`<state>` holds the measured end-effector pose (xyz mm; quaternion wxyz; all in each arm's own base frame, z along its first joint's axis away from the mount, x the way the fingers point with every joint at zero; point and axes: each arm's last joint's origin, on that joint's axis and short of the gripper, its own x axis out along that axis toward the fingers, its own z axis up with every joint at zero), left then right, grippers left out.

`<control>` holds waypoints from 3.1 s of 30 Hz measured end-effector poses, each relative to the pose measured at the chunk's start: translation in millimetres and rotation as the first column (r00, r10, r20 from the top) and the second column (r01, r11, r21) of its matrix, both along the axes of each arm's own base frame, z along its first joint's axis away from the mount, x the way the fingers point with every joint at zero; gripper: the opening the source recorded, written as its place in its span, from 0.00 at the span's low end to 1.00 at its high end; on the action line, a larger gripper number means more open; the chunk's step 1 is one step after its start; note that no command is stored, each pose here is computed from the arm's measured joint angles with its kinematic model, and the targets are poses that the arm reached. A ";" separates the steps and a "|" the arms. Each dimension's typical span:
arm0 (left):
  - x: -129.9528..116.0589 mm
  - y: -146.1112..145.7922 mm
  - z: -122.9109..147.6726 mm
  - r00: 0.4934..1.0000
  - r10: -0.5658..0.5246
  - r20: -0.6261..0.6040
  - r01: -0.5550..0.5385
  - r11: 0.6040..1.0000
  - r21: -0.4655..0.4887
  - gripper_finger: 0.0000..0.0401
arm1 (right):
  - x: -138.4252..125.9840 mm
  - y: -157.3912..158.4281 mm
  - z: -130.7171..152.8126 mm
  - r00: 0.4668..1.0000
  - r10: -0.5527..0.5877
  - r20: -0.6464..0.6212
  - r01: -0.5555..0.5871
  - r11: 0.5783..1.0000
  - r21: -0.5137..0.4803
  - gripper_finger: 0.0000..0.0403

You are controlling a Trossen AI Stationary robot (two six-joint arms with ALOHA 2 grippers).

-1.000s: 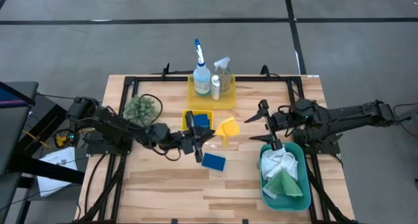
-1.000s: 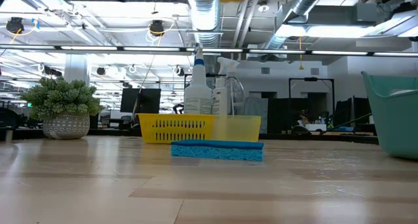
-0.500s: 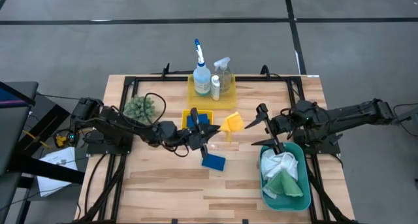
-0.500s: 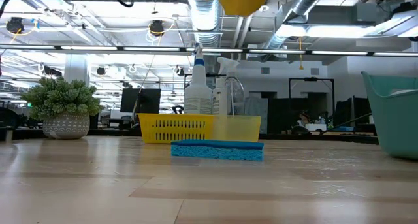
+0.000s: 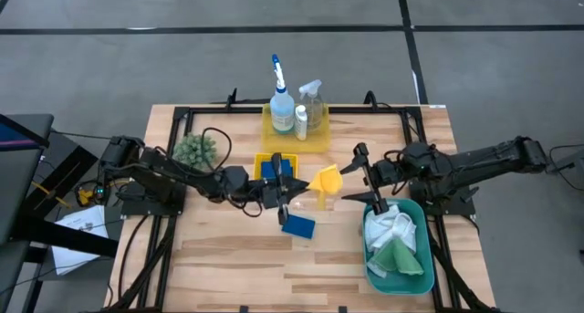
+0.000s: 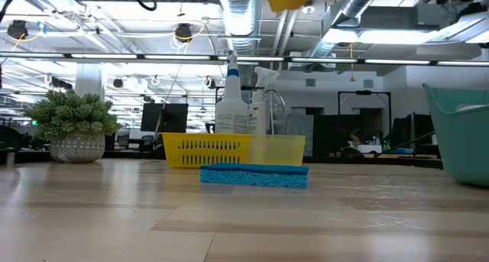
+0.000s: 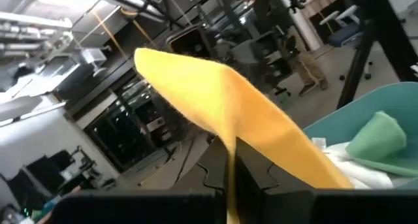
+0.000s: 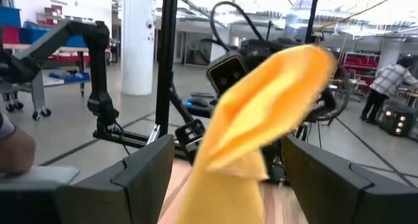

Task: Pick & Place Kitchen Items
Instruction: Put the yellow cloth into the green bin

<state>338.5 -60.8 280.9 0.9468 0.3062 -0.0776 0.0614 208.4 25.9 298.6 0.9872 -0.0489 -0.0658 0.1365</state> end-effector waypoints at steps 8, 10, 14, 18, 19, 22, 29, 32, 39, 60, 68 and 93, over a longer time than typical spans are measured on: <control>2.2 13.6 -0.7 1.000 0.027 -0.002 -0.027 0.997 -0.075 0.01 | 8.5 0.7 -2.6 1.000 0.003 0.013 -0.004 0.999 0.034 0.69; 2.5 15.1 -0.8 1.000 0.031 -0.003 -0.031 0.996 -0.079 0.01 | 10.0 0.5 -3.8 1.000 0.004 0.005 -0.004 0.999 0.048 0.69; 2.4 15.0 -1.1 0.999 0.033 -0.006 -0.034 0.996 -0.081 0.01 | 14.3 1.0 -5.4 1.000 0.004 0.015 -0.005 0.999 0.052 0.69; 2.5 15.0 -1.2 0.999 0.033 -0.008 -0.034 0.996 -0.081 0.01 | 17.4 0.1 -6.9 0.999 -0.035 0.019 0.034 0.998 0.058 0.69; 2.5 15.0 -1.3 0.999 0.033 -0.009 -0.034 0.996 -0.080 0.01 | 17.6 -0.3 -7.0 0.999 -0.051 0.018 0.050 0.997 0.061 0.69; 2.5 15.0 -1.3 0.999 0.033 -0.009 -0.034 0.996 -0.080 0.01 | 17.6 -1.0 -6.8 0.997 -0.074 0.019 0.073 0.995 0.064 0.68; 2.5 15.0 -1.3 0.999 0.032 -0.009 -0.032 0.996 -0.080 0.01 | 17.5 -0.6 -6.4 0.997 -0.072 0.023 0.071 0.995 0.064 0.68; 2.5 14.9 -1.3 1.000 0.029 -0.009 -0.030 0.996 -0.080 0.01 | 17.5 -0.6 -6.5 0.997 -0.073 0.022 0.072 0.995 0.064 0.68; 2.5 14.9 -1.4 1.000 0.029 -0.010 -0.030 0.996 -0.080 0.01 | 17.6 -0.6 -6.7 0.997 -0.072 0.020 0.071 0.995 0.063 0.52; 2.8 14.9 -3.2 0.999 0.030 -0.028 -0.032 0.997 -0.076 0.01 | 17.8 -0.6 -8.7 0.997 -0.073 0.001 0.073 0.996 0.051 0.01; 3.0 15.9 -6.6 0.995 0.076 -0.065 -0.080 0.995 -0.067 0.10 | 17.8 -0.6 -9.1 0.997 -0.073 -0.003 0.073 0.996 0.050 0.00; -47.2 14.0 13.7 0.753 0.596 -0.280 -0.587 0.800 0.125 0.48 | 17.5 -0.4 -9.7 0.998 -0.069 -0.012 0.069 0.996 0.049 0.00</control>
